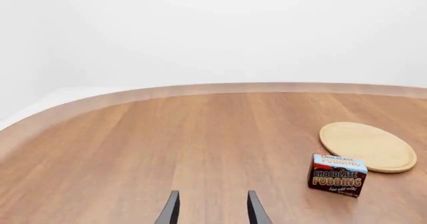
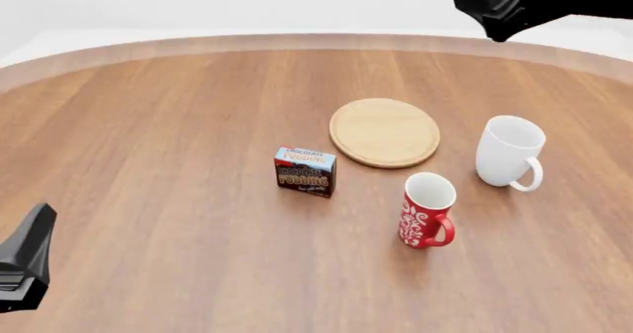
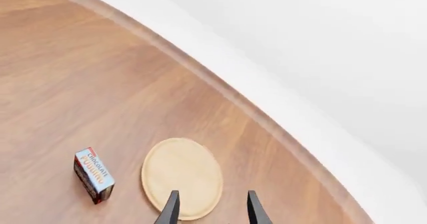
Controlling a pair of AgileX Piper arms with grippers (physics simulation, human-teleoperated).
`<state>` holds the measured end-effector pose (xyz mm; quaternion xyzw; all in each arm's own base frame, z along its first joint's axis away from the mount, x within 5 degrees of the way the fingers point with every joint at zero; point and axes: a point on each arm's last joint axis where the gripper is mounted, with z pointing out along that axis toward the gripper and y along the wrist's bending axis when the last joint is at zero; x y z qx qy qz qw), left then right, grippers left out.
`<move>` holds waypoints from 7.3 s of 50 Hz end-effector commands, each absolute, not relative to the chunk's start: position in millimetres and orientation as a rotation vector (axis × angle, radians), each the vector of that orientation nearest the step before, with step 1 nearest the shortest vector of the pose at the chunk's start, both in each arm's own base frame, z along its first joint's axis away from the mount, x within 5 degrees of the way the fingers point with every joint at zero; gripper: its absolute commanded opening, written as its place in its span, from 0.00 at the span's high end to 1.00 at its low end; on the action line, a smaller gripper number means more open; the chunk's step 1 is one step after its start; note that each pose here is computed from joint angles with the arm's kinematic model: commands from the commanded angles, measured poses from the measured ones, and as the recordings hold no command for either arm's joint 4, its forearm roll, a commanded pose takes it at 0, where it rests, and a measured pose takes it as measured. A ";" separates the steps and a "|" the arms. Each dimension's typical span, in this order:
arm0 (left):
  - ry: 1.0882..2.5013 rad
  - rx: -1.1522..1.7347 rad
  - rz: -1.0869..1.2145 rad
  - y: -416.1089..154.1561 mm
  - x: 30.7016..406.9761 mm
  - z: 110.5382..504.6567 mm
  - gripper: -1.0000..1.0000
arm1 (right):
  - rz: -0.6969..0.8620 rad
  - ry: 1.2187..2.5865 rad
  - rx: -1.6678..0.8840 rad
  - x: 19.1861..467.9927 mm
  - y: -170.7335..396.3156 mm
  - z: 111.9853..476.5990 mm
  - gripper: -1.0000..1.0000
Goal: Put the chocolate pudding to the left of the plate.
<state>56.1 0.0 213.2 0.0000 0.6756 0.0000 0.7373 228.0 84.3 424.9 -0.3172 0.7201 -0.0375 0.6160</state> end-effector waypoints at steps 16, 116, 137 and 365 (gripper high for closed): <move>1.484 0.000 0.000 0.0 56.1 213.2 0.00 | -0.039 1.834 -0.876 290.4 127.8 398.4 0.00; 1.484 0.000 0.000 0.0 56.1 213.2 0.00 | 0.132 2.044 -1.136 326.2 243.0 239.0 0.00; 1.484 0.000 0.000 0.0 56.1 213.2 0.00 | 0.122 2.072 -1.125 331.9 238.3 224.9 0.00; 1.484 0.000 0.000 0.0 56.1 213.2 0.00 | 0.039 2.044 -1.073 449.8 258.5 270.5 1.00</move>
